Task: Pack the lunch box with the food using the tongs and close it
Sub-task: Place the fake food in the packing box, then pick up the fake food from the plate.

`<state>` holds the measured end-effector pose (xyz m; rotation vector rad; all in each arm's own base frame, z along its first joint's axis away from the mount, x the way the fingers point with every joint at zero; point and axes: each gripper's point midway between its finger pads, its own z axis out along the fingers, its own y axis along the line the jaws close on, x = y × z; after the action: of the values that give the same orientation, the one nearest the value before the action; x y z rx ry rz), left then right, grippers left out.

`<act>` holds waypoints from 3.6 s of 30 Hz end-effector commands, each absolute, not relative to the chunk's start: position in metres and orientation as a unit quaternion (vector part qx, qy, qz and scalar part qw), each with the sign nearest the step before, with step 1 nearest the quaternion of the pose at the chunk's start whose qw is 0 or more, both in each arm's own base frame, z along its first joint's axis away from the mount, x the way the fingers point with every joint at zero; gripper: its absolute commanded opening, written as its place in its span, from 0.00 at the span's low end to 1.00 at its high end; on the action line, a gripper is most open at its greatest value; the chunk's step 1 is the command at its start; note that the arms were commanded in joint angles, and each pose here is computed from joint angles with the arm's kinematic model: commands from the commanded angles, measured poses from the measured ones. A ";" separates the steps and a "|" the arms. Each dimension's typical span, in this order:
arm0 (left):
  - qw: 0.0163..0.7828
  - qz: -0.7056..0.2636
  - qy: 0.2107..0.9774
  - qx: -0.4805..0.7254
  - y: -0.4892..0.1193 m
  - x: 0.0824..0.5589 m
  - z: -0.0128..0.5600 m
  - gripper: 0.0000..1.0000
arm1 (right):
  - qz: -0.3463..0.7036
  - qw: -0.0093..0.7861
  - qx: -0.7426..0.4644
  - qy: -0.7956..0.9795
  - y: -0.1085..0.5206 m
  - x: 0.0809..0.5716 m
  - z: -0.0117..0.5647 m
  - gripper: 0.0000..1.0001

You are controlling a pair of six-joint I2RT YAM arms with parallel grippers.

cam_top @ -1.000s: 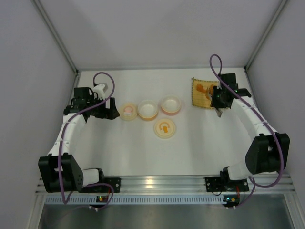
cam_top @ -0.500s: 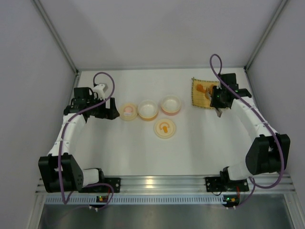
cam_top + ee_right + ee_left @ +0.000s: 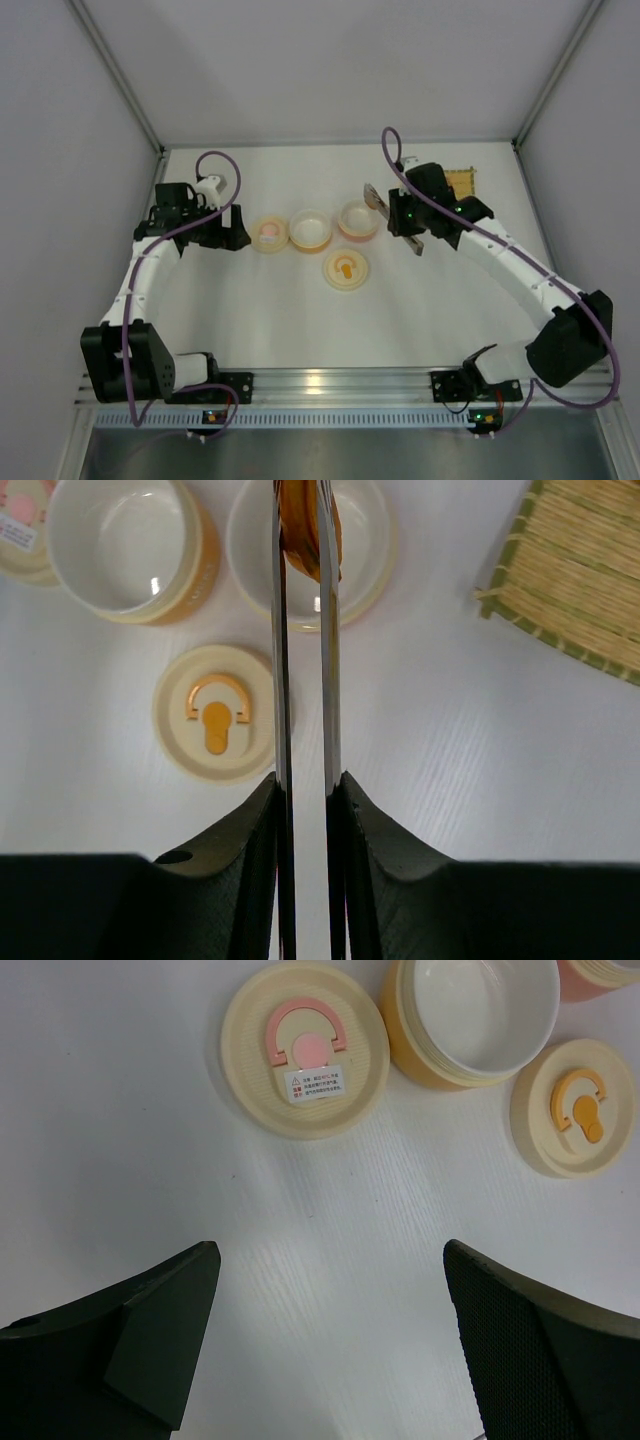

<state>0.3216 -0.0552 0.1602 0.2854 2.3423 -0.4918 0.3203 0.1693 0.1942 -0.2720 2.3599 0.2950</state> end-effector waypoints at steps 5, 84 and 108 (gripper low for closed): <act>0.376 -0.226 0.895 0.084 -0.045 0.329 0.180 0.98 | 0.175 0.413 -0.163 0.879 0.268 0.327 0.223 0.13; 0.364 -0.270 0.888 0.080 -0.032 0.334 0.181 0.98 | -0.032 0.397 0.022 0.917 0.081 0.392 0.193 0.50; 0.353 -0.273 0.892 0.069 -0.029 0.340 0.167 0.98 | -0.062 0.327 0.113 0.936 0.013 0.412 0.140 0.54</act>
<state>0.3292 -0.0304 0.1531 0.1459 2.3707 -0.7126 0.4016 0.0229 0.1279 0.2521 2.4828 -0.1665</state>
